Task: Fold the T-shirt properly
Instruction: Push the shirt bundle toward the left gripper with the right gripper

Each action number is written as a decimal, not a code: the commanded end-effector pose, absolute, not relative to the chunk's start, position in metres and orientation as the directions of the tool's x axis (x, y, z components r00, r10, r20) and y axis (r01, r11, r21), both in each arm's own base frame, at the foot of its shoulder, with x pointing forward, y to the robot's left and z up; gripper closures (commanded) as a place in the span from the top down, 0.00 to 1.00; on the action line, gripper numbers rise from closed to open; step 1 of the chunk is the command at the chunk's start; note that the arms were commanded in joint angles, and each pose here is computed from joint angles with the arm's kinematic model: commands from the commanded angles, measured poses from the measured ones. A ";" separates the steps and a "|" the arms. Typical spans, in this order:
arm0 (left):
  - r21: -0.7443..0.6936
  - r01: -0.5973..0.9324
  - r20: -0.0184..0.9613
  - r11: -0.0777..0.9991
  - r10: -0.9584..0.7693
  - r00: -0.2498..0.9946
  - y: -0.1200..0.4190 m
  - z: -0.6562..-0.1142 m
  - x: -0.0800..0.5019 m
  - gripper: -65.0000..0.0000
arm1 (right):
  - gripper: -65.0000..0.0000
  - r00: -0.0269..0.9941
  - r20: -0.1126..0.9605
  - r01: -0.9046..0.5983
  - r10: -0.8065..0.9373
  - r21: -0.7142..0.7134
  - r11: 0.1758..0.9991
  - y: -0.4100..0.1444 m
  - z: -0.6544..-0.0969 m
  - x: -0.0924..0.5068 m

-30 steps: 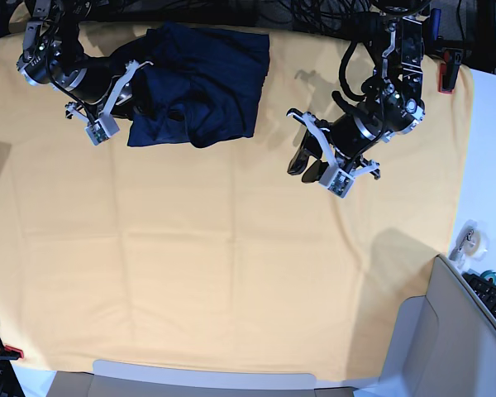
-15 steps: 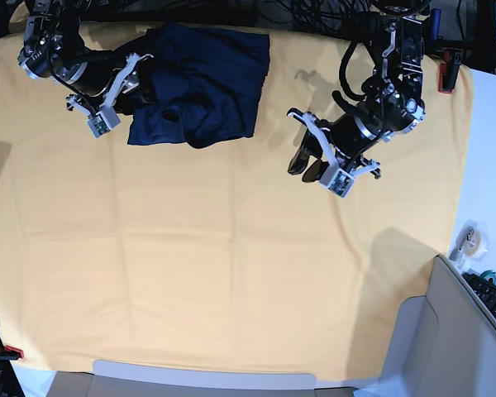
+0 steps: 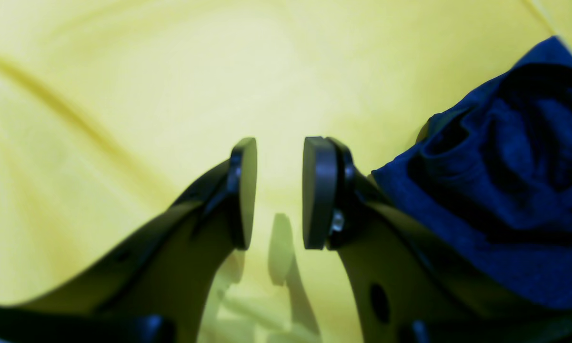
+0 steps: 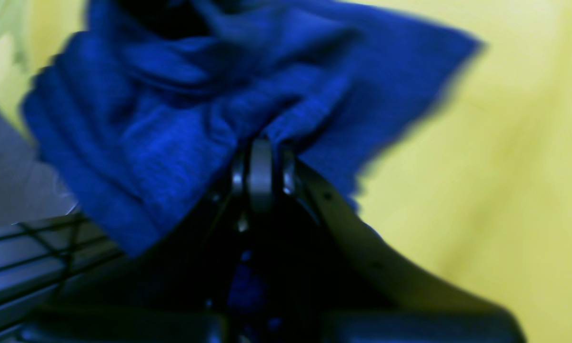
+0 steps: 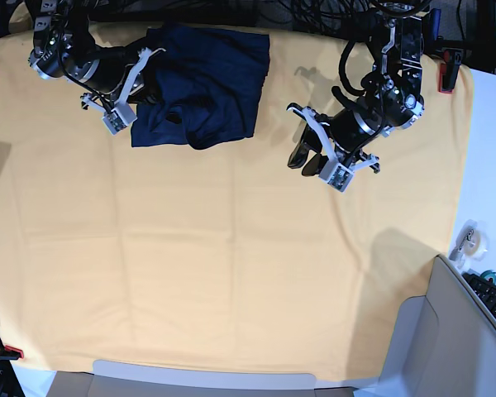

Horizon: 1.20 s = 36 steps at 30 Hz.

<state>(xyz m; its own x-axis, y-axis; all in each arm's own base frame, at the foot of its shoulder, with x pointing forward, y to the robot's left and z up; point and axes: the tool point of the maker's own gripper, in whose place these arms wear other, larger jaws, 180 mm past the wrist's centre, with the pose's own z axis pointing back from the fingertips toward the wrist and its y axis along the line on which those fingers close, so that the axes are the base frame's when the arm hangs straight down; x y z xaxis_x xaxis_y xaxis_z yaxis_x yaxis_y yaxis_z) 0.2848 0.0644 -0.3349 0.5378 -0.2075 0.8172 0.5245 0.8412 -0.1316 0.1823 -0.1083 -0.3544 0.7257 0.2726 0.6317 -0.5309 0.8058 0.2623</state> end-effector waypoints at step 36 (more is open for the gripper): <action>-0.118 0.531 0.851 0.839 -0.190 0.489 0.064 -0.318 0.294 0.25 | 0.01 0.456 0.706 -0.883 0.542 0.279 0.378 0.021 -0.342 0.172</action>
